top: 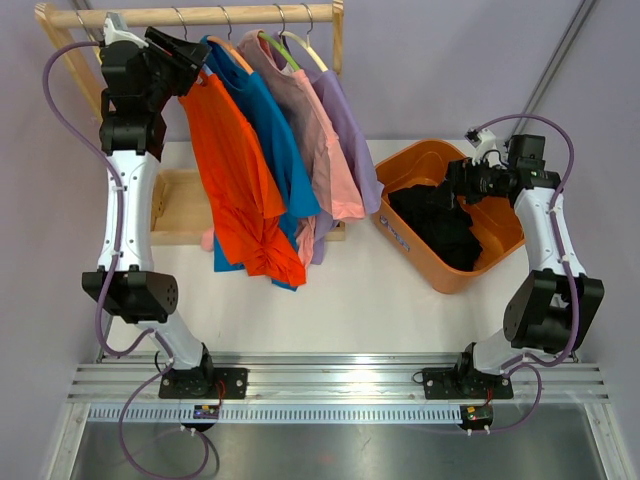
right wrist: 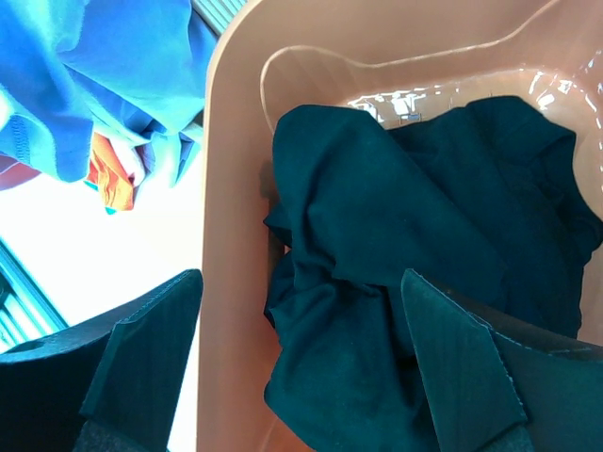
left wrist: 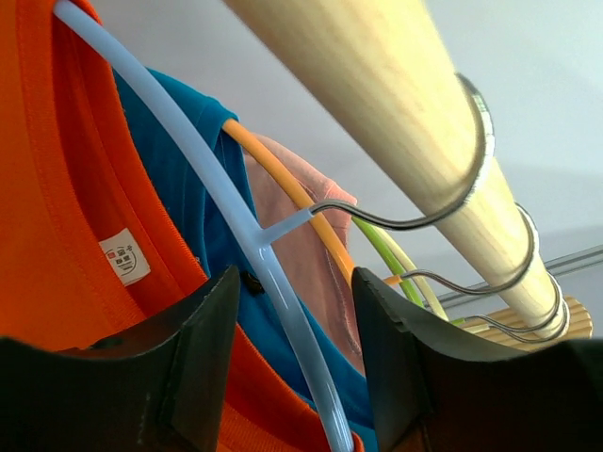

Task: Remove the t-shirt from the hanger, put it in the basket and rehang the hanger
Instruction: Grab a hanger with a tshirt on it with the left arm

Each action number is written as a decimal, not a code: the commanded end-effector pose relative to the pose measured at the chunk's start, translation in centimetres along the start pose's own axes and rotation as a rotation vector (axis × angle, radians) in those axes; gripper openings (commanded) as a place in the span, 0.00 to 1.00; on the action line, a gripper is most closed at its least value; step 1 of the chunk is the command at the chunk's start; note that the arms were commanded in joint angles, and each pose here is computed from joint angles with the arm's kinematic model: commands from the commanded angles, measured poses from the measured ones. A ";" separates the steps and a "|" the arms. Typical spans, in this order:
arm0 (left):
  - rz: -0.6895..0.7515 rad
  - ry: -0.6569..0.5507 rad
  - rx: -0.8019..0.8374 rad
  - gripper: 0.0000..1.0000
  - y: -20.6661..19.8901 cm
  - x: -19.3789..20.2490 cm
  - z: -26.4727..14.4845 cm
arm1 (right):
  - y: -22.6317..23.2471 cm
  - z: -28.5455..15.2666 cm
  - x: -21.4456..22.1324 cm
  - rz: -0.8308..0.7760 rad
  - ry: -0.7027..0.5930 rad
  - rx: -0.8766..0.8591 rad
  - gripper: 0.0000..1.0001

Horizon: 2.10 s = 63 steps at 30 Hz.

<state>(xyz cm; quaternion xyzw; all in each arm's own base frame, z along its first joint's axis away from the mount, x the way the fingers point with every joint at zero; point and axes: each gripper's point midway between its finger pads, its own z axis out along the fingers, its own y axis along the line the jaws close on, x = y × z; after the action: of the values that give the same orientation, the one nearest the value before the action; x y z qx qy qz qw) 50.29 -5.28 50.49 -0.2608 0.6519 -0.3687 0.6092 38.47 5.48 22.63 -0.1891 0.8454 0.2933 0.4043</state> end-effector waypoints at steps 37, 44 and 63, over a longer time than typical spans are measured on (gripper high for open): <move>-0.135 0.007 0.376 0.00 -8.5 -3.0 -7.3 | 2.7 -2.2 -2.0 -0.107 -0.074 -0.036 0.94; -0.139 0.048 0.404 0.00 -8.6 -2.3 -9.6 | 4.4 -2.9 -2.0 -0.192 -0.076 -0.114 0.94; -0.080 0.242 0.430 0.00 -7.2 4.7 -18.8 | 14.0 -4.8 0.7 -0.445 0.007 -0.426 0.93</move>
<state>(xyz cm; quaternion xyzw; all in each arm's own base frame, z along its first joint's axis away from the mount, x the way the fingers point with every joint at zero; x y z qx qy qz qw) 33.47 -9.07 51.83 -0.1748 0.6248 -0.5430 0.5331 29.69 11.46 26.39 -0.4004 0.7509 0.3564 0.3858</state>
